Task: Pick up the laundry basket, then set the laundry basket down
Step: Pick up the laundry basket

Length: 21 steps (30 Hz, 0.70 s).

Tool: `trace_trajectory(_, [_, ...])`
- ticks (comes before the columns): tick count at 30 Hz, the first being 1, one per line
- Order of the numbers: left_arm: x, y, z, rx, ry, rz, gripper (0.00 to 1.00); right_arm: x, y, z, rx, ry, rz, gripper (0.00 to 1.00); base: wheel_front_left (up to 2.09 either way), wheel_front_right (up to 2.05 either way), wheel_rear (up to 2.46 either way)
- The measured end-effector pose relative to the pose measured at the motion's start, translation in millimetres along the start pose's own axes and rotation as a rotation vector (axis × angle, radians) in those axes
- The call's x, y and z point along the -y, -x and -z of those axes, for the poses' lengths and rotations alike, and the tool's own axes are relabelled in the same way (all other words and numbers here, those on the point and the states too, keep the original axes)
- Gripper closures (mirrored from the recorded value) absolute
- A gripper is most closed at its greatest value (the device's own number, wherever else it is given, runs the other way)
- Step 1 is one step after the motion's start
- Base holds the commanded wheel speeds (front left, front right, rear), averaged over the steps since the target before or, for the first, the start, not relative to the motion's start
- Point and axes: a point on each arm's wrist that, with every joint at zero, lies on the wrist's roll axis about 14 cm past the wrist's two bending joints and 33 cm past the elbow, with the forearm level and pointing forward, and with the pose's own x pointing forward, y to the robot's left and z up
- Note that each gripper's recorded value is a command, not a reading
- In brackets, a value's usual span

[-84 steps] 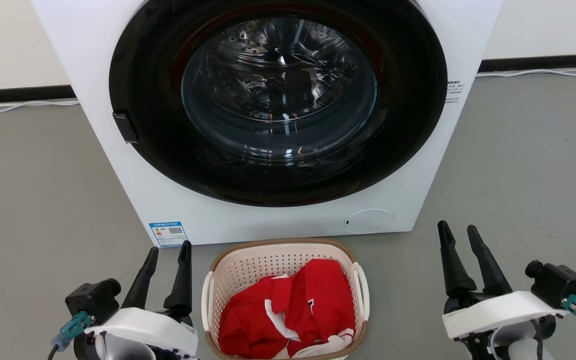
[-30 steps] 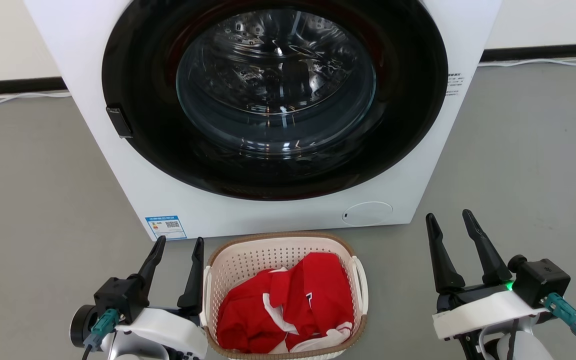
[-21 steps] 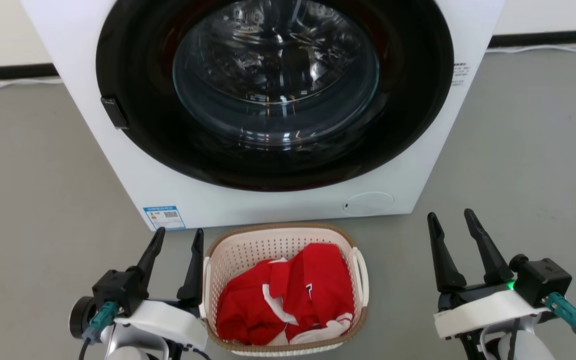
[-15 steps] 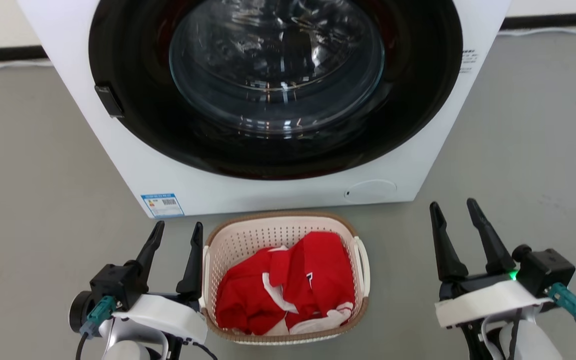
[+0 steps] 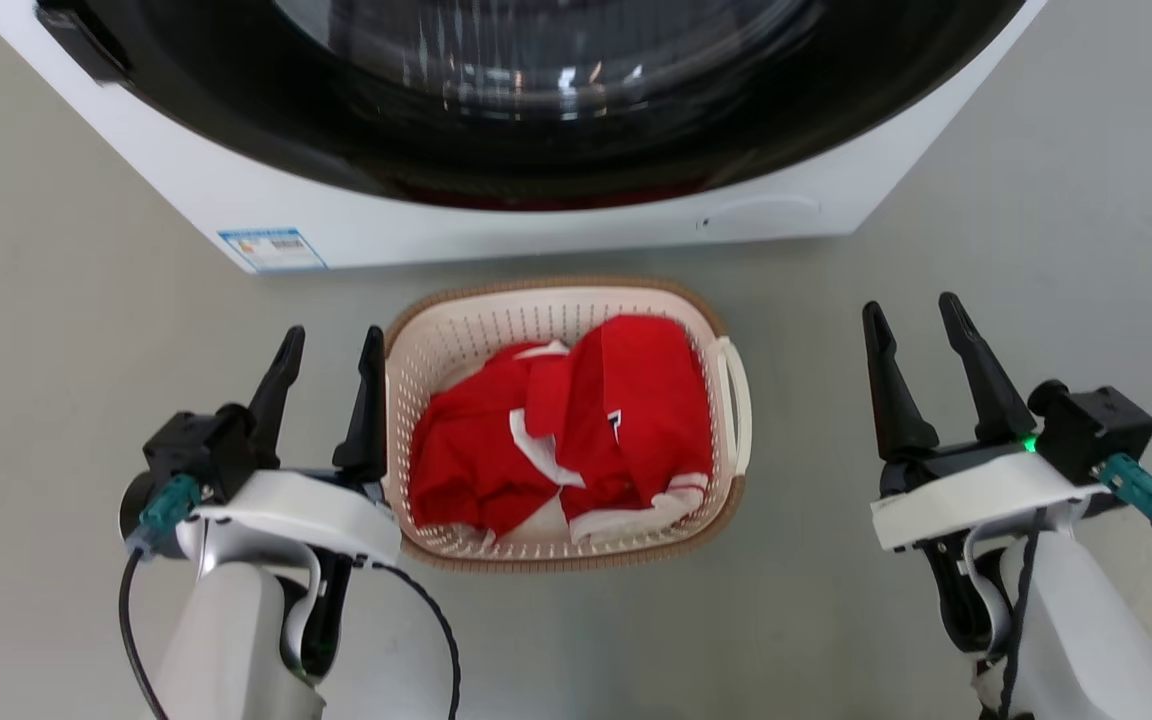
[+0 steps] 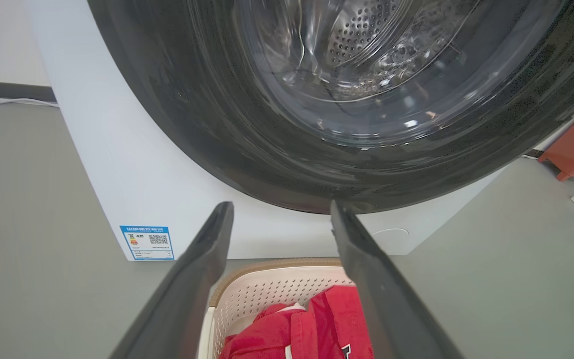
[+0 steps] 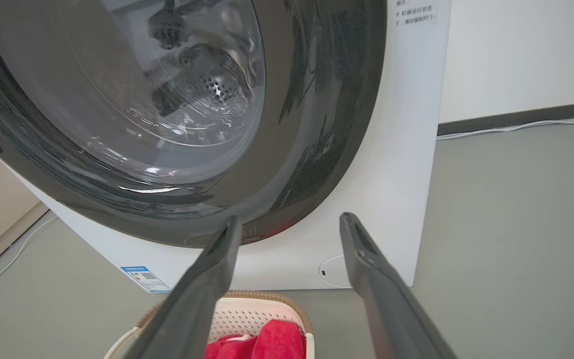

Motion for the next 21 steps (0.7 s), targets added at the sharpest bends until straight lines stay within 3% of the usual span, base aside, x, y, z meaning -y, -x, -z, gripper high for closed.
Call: trace_trajectory(21, [-52.3,-47.8,124.8,-0.317,0.022,-0.119,0.00,1.8,-56.4,133.0,-0.318,-0.014,-0.047,0.00,0.00,0.00,0.00])
